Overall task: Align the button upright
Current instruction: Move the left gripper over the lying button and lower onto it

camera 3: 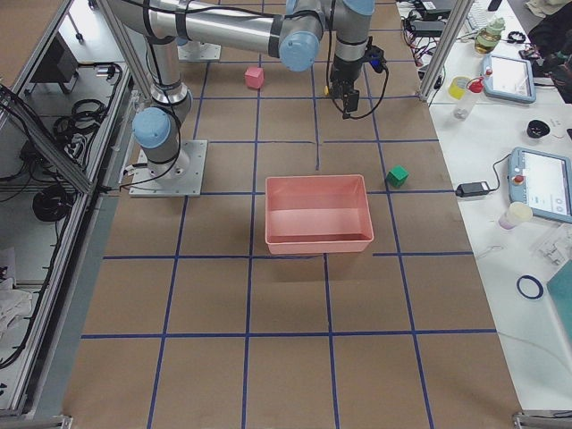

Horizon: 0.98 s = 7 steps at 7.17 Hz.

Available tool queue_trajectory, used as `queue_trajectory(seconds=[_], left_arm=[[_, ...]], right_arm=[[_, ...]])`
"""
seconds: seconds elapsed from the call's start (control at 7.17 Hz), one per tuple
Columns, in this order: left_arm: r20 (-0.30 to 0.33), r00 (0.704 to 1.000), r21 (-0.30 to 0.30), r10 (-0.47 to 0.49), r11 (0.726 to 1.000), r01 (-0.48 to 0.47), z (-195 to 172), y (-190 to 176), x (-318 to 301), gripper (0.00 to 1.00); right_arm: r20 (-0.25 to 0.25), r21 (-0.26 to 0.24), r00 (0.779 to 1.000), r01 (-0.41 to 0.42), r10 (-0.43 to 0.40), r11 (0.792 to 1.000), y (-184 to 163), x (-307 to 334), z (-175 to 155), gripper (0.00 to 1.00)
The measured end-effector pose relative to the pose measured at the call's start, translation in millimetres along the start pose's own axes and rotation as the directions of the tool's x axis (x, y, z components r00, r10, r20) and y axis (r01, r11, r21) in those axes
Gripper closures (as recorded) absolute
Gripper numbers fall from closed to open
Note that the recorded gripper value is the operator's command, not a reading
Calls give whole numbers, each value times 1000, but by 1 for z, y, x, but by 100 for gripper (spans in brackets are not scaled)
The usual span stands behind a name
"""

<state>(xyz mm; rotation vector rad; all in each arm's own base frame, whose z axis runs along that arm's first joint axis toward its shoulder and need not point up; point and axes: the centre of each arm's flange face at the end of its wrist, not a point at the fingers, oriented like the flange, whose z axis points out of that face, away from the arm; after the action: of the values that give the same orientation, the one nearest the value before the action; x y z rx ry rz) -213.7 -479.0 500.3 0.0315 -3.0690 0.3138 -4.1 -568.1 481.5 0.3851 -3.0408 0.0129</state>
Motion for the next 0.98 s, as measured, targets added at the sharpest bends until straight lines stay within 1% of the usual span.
queue_trajectory(seconds=[0.14,0.28,0.42,0.56,0.7,0.84,0.98], left_arm=[[-12,1000,44,16,999,-15,22,4,10,0],[-24,1000,78,18,997,-16,47,5,15,0],[-33,999,97,7,995,-4,74,3,19,6],[-40,999,108,-8,994,13,101,2,24,6],[-47,999,126,-15,992,21,128,4,33,6],[-44,999,160,-19,987,26,150,6,44,6],[-28,999,194,-28,980,32,172,9,57,7]], right_arm=[[0,-6,1000,-2,2,1000,14,-3,-15,0],[8,-18,1000,-28,29,999,22,-7,-23,0],[14,-30,997,-79,80,996,26,-11,-26,0],[16,-35,993,-120,121,992,27,-16,-28,0],[13,-30,990,-140,140,990,27,-26,-32,0],[10,-21,989,-147,147,989,28,-41,-38,0],[10,-18,988,-154,154,988,27,-56,-40,0]])
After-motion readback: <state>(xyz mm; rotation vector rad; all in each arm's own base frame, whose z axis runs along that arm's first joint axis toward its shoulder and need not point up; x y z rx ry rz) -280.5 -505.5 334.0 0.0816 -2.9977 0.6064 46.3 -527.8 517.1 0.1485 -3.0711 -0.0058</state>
